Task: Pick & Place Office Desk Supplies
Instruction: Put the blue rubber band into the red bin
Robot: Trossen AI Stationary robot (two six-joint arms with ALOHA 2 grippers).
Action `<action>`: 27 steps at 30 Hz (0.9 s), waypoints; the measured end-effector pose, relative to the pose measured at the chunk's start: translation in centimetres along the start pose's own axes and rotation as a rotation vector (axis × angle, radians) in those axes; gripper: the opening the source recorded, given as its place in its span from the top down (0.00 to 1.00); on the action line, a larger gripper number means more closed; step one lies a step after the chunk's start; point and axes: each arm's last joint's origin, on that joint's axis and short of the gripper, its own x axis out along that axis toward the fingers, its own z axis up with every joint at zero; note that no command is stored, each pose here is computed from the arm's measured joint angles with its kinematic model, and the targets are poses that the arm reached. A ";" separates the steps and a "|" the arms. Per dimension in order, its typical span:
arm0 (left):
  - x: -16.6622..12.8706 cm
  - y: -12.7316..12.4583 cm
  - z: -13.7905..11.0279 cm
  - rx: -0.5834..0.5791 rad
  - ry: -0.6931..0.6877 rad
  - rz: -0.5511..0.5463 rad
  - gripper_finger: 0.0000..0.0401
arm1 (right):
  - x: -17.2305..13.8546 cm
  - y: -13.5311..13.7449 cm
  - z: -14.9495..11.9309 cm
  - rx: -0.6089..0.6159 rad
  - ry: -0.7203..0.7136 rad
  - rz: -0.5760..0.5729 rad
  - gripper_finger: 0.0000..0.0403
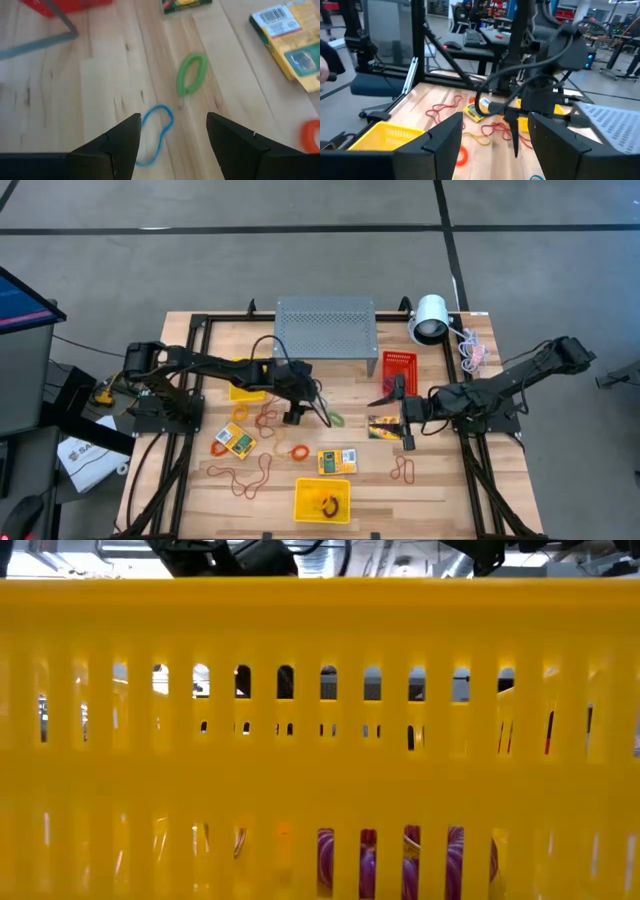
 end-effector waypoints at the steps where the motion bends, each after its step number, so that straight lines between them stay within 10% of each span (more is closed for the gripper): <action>1: 0.3 -0.2 0.2 0.017 0.005 0.000 0.45 | 0.1 0.2 -0.1 -0.001 0.000 0.006 0.45; 27: 5.0 -1.9 0.3 0.157 0.249 -0.008 0.45 | 0.5 1.3 -0.2 -0.001 -0.019 0.045 0.45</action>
